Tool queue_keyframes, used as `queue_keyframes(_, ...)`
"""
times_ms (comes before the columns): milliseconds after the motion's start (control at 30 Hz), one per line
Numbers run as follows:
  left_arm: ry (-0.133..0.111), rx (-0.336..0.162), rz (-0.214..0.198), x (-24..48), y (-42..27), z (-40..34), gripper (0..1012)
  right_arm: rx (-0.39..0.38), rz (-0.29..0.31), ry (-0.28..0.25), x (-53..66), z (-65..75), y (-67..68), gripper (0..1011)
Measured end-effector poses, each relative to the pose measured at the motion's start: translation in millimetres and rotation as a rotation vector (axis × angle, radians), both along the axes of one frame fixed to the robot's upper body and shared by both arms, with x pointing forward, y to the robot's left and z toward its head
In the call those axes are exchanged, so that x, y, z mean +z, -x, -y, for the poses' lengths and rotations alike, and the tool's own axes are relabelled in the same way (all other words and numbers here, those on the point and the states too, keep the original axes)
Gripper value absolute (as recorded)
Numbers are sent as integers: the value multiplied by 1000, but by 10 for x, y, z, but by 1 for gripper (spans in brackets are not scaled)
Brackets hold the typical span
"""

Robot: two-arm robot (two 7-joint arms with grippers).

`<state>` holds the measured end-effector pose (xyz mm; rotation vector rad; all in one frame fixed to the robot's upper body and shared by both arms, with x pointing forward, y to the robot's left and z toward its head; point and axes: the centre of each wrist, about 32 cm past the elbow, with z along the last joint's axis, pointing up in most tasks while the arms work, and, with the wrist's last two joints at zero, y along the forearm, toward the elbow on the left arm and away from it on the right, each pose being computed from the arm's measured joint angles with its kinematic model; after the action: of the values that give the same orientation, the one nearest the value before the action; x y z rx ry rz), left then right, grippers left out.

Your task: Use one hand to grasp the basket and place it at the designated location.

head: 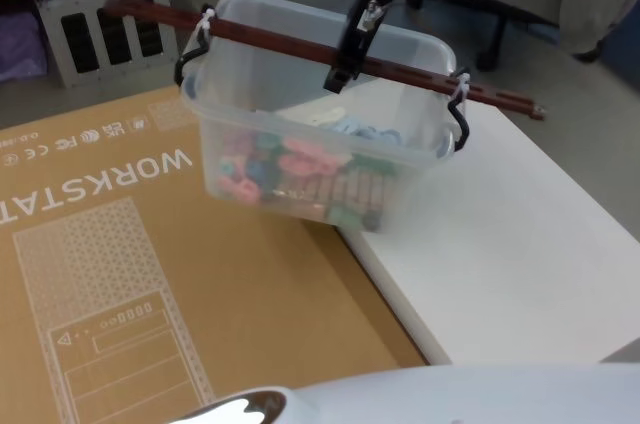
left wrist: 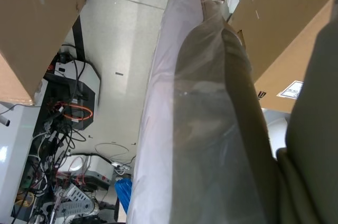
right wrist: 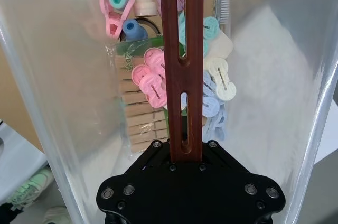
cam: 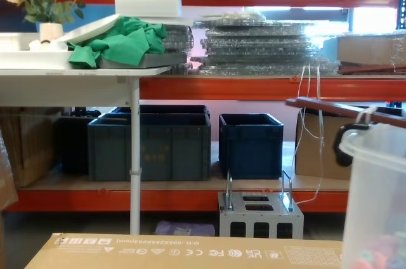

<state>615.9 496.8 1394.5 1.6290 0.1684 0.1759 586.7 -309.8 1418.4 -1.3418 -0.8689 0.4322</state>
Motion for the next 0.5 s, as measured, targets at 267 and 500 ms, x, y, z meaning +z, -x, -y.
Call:
queue_keyframes(267,-1,1,0,0,1,-4,0,-96,-19,4,-5,276,29,0)
queue_keyframes(500,0,0,0,0,0,0,0,-191,-53,-11,-55,562,49,0)
